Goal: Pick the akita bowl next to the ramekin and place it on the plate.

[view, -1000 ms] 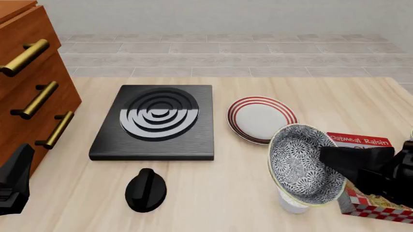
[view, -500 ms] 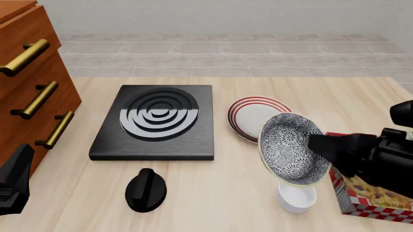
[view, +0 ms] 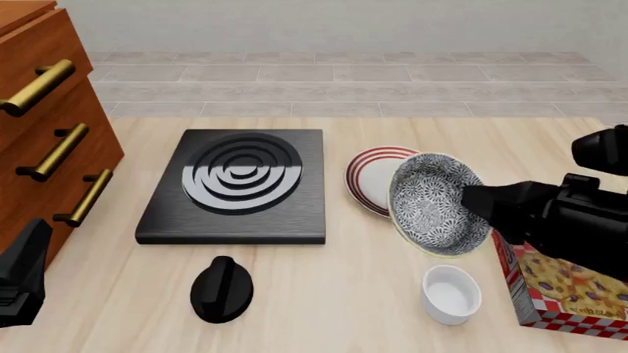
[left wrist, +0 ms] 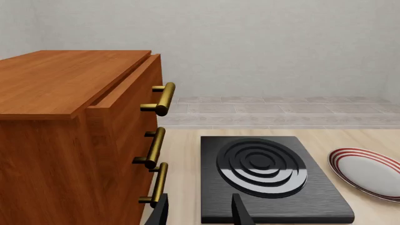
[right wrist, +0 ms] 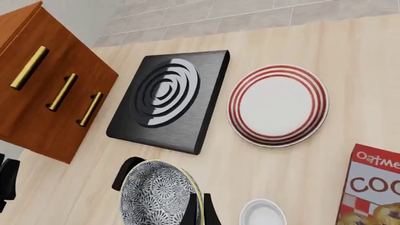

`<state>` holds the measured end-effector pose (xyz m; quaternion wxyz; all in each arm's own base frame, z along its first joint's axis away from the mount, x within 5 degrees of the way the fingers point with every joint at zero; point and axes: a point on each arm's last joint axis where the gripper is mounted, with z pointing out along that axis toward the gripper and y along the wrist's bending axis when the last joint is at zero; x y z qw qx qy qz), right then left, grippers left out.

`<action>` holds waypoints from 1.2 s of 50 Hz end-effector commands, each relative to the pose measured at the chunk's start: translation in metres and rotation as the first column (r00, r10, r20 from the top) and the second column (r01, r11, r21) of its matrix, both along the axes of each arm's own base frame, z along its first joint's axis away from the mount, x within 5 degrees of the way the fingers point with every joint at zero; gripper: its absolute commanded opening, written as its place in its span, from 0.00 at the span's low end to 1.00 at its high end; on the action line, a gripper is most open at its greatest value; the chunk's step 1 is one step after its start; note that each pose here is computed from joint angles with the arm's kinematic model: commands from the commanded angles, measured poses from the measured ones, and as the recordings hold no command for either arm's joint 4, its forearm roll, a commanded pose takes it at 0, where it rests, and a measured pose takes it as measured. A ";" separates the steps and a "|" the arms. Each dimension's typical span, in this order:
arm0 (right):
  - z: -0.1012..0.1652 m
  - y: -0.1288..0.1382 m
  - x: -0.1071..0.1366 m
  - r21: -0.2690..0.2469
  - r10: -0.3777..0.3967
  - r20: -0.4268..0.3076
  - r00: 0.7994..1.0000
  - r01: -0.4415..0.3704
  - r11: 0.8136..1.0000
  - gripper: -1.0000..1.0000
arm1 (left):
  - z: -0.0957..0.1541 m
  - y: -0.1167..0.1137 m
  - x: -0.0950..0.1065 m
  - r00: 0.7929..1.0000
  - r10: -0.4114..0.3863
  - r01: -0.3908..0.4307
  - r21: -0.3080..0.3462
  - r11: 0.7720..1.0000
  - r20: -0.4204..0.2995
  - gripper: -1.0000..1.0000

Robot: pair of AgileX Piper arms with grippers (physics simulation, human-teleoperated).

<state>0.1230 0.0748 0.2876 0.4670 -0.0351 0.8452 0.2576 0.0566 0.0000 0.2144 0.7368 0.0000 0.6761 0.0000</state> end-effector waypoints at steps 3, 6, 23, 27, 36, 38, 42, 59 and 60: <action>0.001 0.003 0.012 0.006 -0.023 0.010 1.000 0.023 1.000 0.00 | 0.000 0.000 0.000 1.000 0.000 0.000 0.000 1.000 0.000 1.00; -0.001 0.004 0.016 0.001 -0.029 0.010 1.000 0.029 1.000 0.00 | 0.000 0.000 0.000 1.000 0.000 0.000 0.000 1.000 0.000 1.00; -0.003 0.006 0.027 0.006 -0.051 0.014 0.999 0.051 0.999 0.00 | 0.000 0.000 0.000 1.000 0.000 0.000 0.000 1.000 0.000 1.00; -0.003 0.006 0.029 0.006 -0.058 0.016 0.998 0.058 0.998 0.00 | 0.000 0.000 0.000 1.000 0.000 0.000 0.000 1.000 0.000 1.00; -0.007 0.007 0.037 0.000 -0.072 0.015 0.997 0.072 0.997 0.00 | 0.000 0.000 0.000 1.000 0.000 0.000 0.000 1.000 0.000 1.00; -0.008 0.007 0.040 -0.002 -0.075 0.016 0.997 0.075 0.997 0.00 | 0.000 0.000 0.000 1.000 0.000 0.000 0.000 1.000 0.000 1.00; -0.007 0.009 0.045 -0.001 -0.080 0.020 0.997 0.080 0.997 0.00 | 0.000 0.000 0.000 1.000 0.000 0.000 0.000 1.000 0.000 1.00; -0.016 0.011 0.056 -0.002 -0.096 0.014 0.995 0.096 0.995 0.00 | 0.000 0.000 0.000 1.000 0.000 0.000 0.000 1.000 0.000 1.00; -0.017 0.011 0.057 -0.003 -0.097 0.015 0.995 0.097 0.995 0.00 | 0.000 0.000 0.000 1.000 0.000 0.000 0.000 1.000 0.000 1.00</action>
